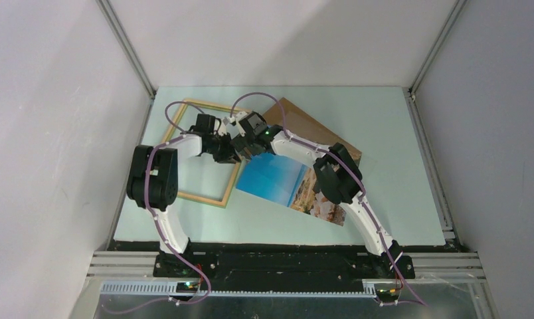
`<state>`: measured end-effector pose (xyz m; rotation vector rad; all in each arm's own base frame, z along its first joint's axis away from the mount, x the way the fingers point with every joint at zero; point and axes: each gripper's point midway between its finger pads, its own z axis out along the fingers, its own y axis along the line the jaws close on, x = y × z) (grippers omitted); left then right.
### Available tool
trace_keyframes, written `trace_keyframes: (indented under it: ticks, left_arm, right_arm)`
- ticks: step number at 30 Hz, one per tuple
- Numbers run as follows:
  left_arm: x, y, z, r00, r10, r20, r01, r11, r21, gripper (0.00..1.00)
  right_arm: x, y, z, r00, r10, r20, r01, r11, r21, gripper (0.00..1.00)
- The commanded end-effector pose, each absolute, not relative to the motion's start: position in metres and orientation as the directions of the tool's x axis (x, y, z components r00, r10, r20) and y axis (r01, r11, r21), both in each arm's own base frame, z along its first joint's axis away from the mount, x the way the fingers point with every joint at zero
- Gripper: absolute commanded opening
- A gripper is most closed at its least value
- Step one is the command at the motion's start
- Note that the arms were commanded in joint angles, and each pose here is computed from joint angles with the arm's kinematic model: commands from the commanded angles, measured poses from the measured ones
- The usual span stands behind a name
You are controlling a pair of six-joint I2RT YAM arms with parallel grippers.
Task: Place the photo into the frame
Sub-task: Move the photo frame item to the center of the board.
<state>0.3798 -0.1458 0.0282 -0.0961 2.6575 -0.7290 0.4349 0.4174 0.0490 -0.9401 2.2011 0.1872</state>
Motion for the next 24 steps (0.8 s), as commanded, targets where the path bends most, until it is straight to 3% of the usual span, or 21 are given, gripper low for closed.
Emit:
trace_keyframes:
  ticks: [1,24]
  left_arm:
    - [0.355,-0.136,0.02,-0.947,-0.178,-0.267,-0.027,0.873,-0.486,0.0]
    - [0.354,-0.131,0.015,-0.949,-0.186,-0.254,-0.041,0.872,-0.487,0.0]
  right_arm:
    - [0.419,0.426,0.05,-0.479,-0.563,-0.673,-0.696,0.711,-0.1,0.95]
    - [0.47,0.389,0.08,-0.424,-0.545,-0.724,-0.501,0.807,-0.313,0.94]
